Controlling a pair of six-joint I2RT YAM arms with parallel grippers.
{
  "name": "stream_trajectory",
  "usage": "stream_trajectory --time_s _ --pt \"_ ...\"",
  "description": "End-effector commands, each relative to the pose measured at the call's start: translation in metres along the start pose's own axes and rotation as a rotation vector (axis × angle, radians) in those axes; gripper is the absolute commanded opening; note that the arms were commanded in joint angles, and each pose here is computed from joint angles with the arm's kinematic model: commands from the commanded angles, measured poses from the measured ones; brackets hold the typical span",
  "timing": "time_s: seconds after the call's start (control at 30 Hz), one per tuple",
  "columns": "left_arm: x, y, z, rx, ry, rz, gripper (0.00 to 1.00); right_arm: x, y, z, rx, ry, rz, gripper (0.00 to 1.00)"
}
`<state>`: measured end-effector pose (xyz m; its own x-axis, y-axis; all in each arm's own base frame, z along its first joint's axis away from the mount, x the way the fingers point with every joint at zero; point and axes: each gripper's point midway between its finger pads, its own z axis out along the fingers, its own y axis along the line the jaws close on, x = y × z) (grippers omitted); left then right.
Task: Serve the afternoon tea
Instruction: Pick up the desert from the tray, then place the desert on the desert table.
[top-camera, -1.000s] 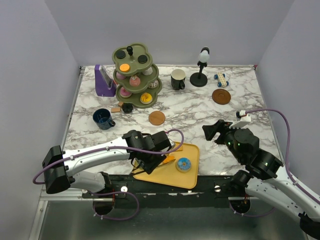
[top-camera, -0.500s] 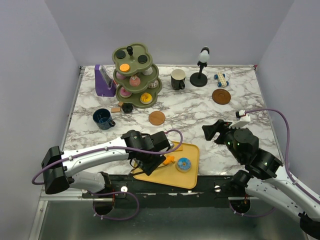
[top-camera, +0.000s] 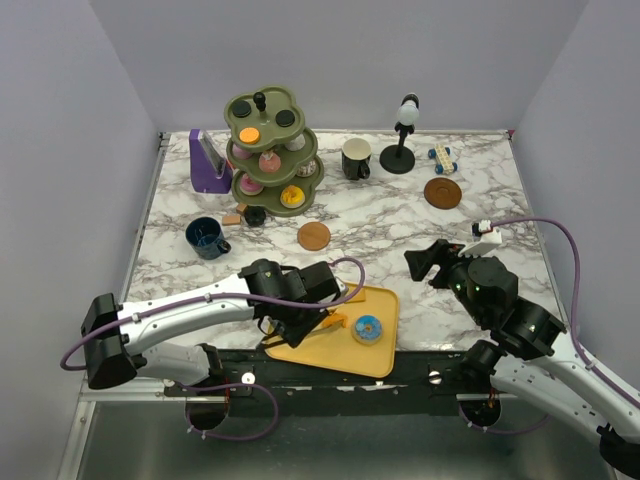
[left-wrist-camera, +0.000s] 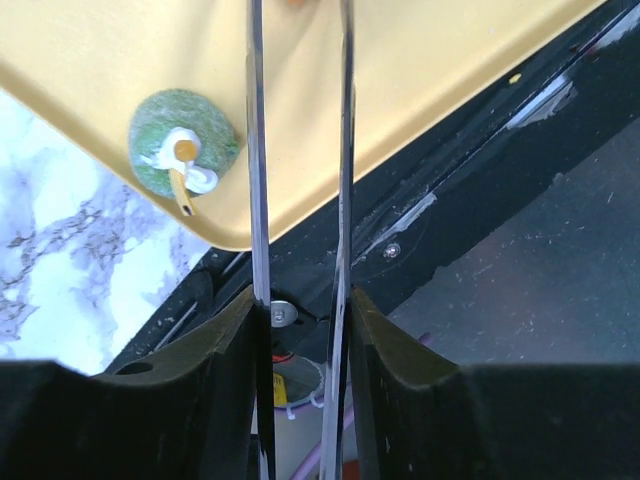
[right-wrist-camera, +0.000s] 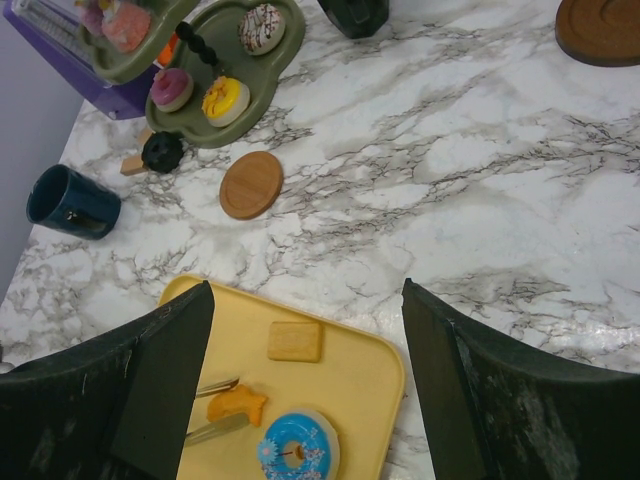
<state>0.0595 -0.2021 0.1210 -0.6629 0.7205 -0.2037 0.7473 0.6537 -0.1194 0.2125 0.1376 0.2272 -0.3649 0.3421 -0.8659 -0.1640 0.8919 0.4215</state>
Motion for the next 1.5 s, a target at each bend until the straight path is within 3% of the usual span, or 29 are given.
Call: stream_trajectory --time_s 0.0,0.4,0.67,0.9,1.1,1.23,1.47 --pt "-0.027 0.011 -0.036 -0.063 -0.169 -0.022 0.24 -0.002 -0.001 0.001 0.002 -0.015 0.003 0.84" --pt "-0.062 0.031 -0.094 -0.144 -0.385 -0.067 0.11 -0.004 0.000 -0.002 -0.005 -0.024 0.008 0.84" --pt "-0.093 0.066 -0.156 -0.222 -0.616 -0.151 0.00 -0.004 0.000 -0.002 -0.010 -0.024 0.010 0.84" --pt "-0.127 0.095 -0.202 -0.267 -0.785 -0.221 0.00 -0.006 0.001 -0.004 -0.016 -0.031 0.016 0.84" --pt "-0.167 0.131 -0.264 -0.326 -0.978 -0.306 0.00 -0.006 0.003 -0.004 -0.028 -0.030 0.017 0.84" --pt "-0.192 0.157 -0.284 -0.342 -1.002 -0.361 0.00 -0.007 0.004 -0.005 -0.034 -0.032 0.018 0.84" --pt "-0.241 0.202 -0.285 -0.361 -0.976 -0.418 0.00 -0.007 0.006 -0.006 -0.045 -0.029 0.019 0.84"
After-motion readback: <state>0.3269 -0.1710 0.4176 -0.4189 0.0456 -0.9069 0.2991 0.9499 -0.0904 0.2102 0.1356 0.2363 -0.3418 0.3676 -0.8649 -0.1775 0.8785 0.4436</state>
